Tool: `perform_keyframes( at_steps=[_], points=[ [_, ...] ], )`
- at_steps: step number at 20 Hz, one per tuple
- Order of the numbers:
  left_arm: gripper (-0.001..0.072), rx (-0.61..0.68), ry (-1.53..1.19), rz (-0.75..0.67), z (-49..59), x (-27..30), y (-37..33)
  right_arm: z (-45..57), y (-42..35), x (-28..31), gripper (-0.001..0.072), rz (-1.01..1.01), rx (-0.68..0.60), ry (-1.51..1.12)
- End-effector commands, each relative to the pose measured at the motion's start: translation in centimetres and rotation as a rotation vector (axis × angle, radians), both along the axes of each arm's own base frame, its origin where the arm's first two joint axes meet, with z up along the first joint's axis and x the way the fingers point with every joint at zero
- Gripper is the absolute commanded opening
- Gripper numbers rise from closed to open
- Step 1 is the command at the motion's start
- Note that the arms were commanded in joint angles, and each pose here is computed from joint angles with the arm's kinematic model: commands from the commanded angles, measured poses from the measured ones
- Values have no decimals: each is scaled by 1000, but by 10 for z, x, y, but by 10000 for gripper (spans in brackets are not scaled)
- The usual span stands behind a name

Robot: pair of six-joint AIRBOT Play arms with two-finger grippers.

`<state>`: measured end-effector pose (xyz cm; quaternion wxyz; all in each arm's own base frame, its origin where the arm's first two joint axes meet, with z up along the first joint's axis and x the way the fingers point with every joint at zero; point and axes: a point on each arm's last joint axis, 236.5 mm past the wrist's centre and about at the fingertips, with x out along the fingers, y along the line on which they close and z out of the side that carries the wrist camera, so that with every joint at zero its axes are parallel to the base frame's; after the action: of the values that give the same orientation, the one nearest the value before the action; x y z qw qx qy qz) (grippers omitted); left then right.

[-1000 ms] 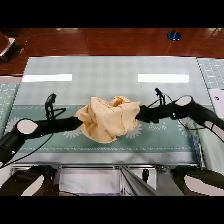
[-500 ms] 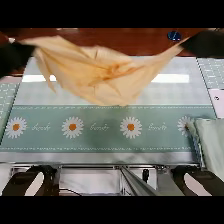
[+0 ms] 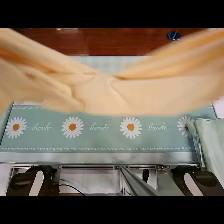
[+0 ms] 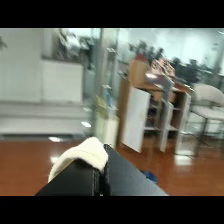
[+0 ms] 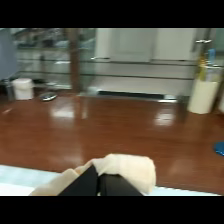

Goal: Fold the shirts.

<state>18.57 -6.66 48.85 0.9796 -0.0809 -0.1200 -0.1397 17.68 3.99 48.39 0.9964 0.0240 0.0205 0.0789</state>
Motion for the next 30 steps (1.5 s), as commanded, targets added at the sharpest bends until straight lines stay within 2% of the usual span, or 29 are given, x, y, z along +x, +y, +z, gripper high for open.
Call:
perform_keyframes(
  at_steps=[1,4,7,12,16,20,24,25,26,27,29,30],
  points=[
    [21,105,22,154,-14,-40,19,-16,-58,-43,25,-257,3,45],
    [21,129,273,176,-80,-20,30,-56,-90,-32,24,-390,-27,197],
    [21,40,514,128,-159,11,30,-121,-100,5,23,-432,-25,384],
    [21,-148,855,-52,-305,58,1,-241,-65,101,23,-278,15,684],
    [21,-324,1029,-26,-410,90,6,-311,-12,192,23,-65,132,840],
    [21,-332,1213,-5,-481,103,13,-391,13,254,24,5,261,983],
    [22,-345,1391,-6,-532,100,12,-452,18,265,24,2,330,1138],
    [45,-351,1417,-5,-539,99,12,-459,16,264,54,-10,353,1164],
    [244,-328,1424,-8,-540,101,14,-461,11,263,224,-23,363,1176],
    [512,-264,1414,-22,-537,105,18,-461,2,259,423,-33,366,1186],
    [507,-138,1403,22,-517,112,50,-452,-37,242,405,-65,308,1224],
    [507,-123,1386,70,-502,117,72,-447,-64,228,405,-108,255,1248]
  ],
)
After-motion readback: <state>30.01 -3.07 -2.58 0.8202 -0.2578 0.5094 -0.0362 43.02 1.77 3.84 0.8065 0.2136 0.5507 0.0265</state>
